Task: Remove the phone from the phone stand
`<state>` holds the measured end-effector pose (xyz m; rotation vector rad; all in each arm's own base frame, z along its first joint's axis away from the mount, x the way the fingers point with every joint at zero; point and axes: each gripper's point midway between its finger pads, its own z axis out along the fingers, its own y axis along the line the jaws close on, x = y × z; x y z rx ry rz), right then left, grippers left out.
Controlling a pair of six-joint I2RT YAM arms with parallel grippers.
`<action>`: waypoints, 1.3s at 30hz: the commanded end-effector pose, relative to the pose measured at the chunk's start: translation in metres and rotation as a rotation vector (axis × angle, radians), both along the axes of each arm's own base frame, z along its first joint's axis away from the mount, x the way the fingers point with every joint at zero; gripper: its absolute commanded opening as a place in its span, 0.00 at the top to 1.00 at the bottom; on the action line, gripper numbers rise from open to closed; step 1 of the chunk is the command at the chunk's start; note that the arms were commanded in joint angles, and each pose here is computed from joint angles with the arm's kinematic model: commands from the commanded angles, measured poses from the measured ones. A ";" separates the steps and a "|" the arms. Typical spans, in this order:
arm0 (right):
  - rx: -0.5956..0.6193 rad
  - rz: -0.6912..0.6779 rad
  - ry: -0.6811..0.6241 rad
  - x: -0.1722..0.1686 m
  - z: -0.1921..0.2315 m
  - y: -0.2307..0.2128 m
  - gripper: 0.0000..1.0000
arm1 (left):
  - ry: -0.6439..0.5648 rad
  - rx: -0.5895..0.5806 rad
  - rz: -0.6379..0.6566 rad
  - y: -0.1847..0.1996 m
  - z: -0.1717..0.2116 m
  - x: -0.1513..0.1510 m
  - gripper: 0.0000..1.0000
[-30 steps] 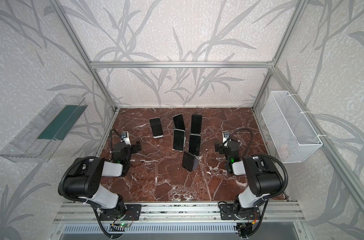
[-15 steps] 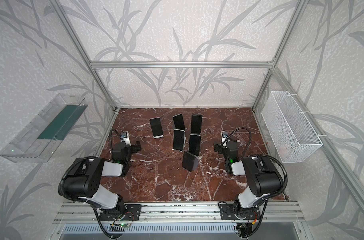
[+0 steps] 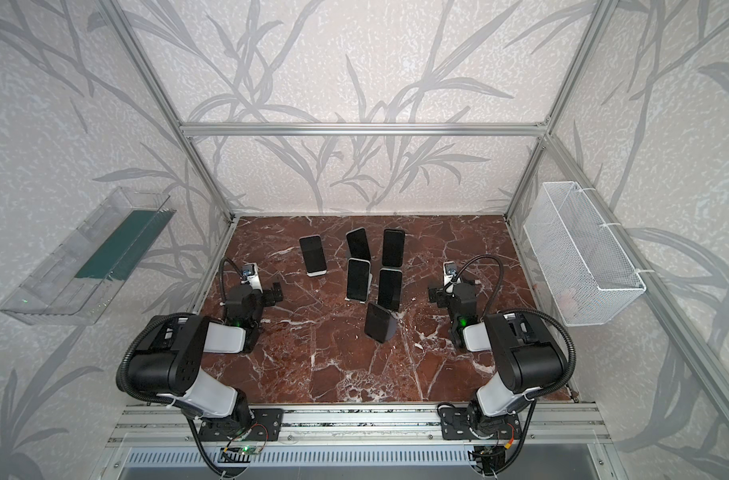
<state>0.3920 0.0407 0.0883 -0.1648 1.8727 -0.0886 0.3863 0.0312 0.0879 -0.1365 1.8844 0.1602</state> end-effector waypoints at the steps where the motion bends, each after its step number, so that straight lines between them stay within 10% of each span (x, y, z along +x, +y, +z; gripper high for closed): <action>1: -0.009 -0.005 -0.037 0.001 0.008 0.000 0.01 | -0.026 0.019 -0.001 0.001 0.009 0.005 0.01; 39: 0.005 -0.052 -0.020 0.004 0.007 -0.009 0.01 | -0.003 -0.027 0.013 0.008 0.007 0.010 0.01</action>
